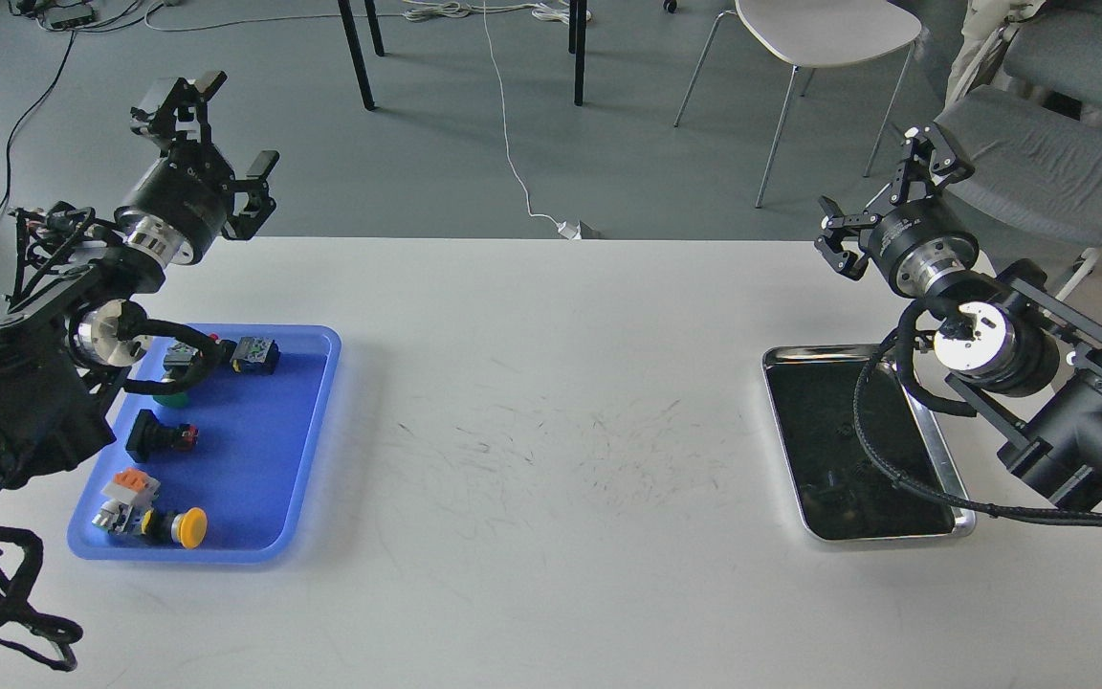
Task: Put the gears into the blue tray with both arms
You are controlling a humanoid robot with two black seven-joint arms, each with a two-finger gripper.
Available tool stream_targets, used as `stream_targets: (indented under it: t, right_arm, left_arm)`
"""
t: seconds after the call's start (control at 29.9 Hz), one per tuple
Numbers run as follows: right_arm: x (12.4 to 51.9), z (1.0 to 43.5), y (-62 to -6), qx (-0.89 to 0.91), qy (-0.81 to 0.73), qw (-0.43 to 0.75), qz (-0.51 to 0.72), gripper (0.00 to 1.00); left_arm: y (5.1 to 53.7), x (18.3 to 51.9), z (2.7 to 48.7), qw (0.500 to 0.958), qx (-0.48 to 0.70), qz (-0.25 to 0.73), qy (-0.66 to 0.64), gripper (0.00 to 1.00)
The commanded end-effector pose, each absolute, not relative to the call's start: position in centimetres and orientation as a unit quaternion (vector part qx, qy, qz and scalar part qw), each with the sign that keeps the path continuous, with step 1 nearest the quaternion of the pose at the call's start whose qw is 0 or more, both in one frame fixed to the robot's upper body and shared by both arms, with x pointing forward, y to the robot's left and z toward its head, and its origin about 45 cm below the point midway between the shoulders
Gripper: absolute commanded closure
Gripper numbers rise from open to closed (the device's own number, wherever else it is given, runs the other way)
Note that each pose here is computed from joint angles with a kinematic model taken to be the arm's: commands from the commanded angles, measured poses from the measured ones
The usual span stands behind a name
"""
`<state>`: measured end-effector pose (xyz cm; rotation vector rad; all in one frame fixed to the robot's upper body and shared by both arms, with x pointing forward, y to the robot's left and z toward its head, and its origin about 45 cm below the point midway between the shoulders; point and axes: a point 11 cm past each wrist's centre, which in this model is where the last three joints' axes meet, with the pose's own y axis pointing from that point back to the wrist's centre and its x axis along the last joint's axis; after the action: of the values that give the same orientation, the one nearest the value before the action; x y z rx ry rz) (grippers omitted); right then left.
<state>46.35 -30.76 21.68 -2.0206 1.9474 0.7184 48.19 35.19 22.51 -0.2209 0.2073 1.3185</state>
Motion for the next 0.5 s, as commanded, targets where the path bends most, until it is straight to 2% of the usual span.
stream_targets:
  t: [0.0,0.47]
  right_arm:
    - [46.35,21.67,-30.67,-0.693,0.667,0.123,0.246,0.01]
    - [46.28,21.54,-30.61,-0.693,0.666,0.12,0.248,0.01]
  left_arm:
    - [34.74,48.01,21.85,0.789,-0.077,0.602,0.092,0.01]
    - [34.78,48.04,22.05,0.798,-0.055,0.595,0.077,0.01]
